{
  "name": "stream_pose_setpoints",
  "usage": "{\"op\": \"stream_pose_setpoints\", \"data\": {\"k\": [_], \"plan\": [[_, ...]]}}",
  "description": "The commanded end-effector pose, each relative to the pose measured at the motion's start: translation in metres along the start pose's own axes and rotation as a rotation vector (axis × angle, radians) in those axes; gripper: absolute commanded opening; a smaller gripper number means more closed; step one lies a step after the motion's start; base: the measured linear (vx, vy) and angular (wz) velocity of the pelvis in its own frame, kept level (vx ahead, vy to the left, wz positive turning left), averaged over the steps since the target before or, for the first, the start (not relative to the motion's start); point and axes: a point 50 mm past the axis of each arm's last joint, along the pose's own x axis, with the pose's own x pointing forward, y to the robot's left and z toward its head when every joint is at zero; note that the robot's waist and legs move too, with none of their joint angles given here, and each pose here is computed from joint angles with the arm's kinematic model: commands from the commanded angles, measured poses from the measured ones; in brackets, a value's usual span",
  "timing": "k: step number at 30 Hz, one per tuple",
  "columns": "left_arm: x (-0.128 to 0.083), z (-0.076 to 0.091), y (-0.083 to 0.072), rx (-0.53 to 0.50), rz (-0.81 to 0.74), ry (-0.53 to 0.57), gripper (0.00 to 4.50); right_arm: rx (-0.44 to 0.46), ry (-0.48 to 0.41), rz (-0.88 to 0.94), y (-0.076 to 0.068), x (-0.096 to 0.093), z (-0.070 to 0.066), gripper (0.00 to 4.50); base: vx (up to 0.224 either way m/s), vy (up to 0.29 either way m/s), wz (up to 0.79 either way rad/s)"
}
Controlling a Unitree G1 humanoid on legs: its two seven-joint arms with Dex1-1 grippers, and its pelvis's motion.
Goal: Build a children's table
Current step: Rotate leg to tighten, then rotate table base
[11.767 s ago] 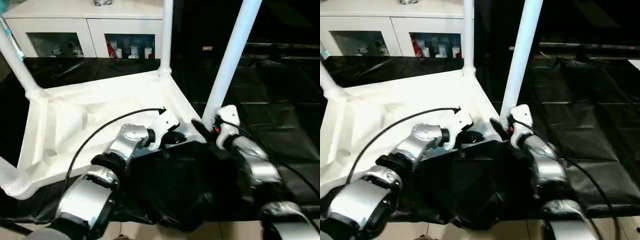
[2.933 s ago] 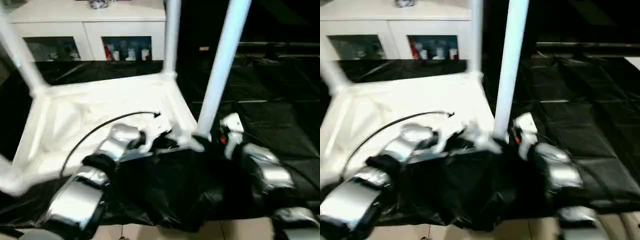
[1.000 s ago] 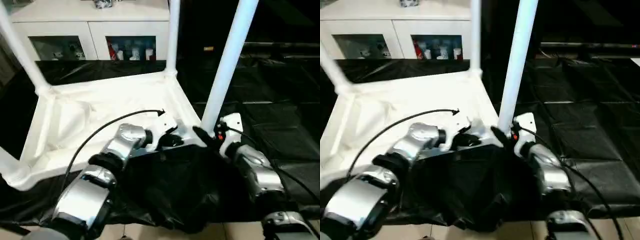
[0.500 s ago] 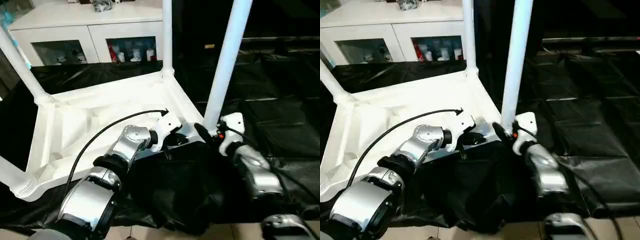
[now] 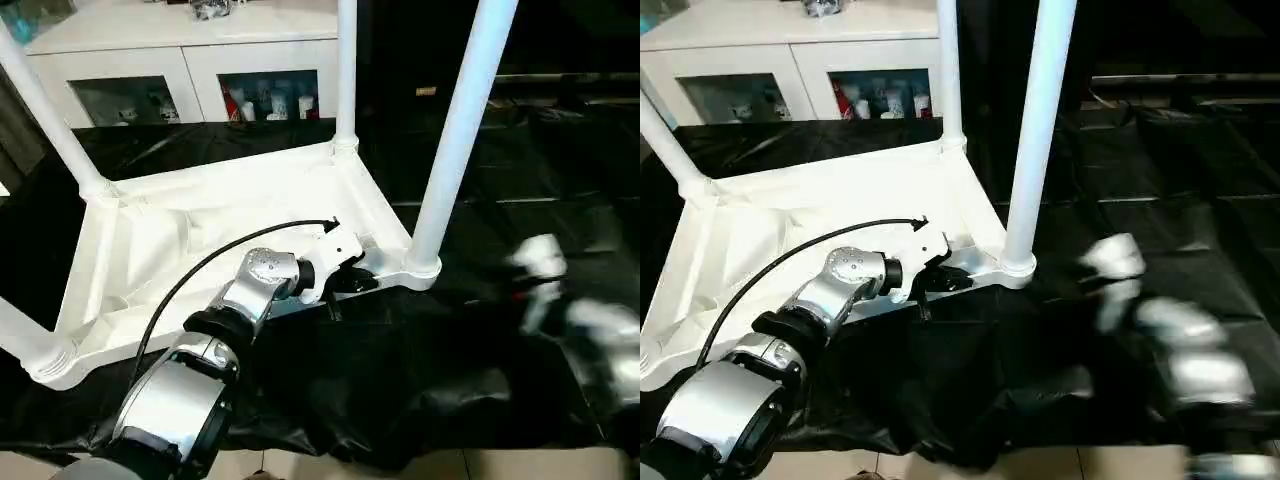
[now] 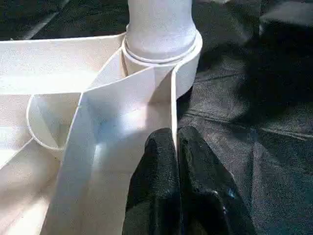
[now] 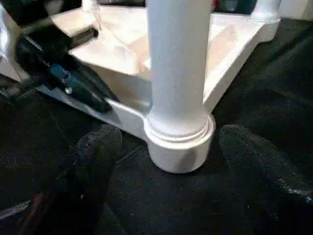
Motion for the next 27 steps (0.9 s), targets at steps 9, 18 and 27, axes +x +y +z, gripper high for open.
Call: {"op": "stream_pose_setpoints", "data": {"k": [9, 18, 27], "plan": [[-0.074, 0.000, -0.006, -0.069, 0.069, -0.107, 1.35, 0.104, -0.005, 0.307, 0.041, 0.047, -0.008, 3.67, 0.000, 0.000, 0.00], [-0.149, -0.037, -0.044, -0.217, 0.184, -0.004, 1.97, 0.083, -0.068, 0.125, 0.030, 0.093, 0.001, 3.67, 0.000, 0.000, 0.00], [-0.230, -0.074, -0.093, -0.458, 0.260, 0.210, 2.78, 0.003, 0.034, -0.279, 0.000, 0.118, 0.002, 3.67, 0.000, 0.000, 0.00]]}}
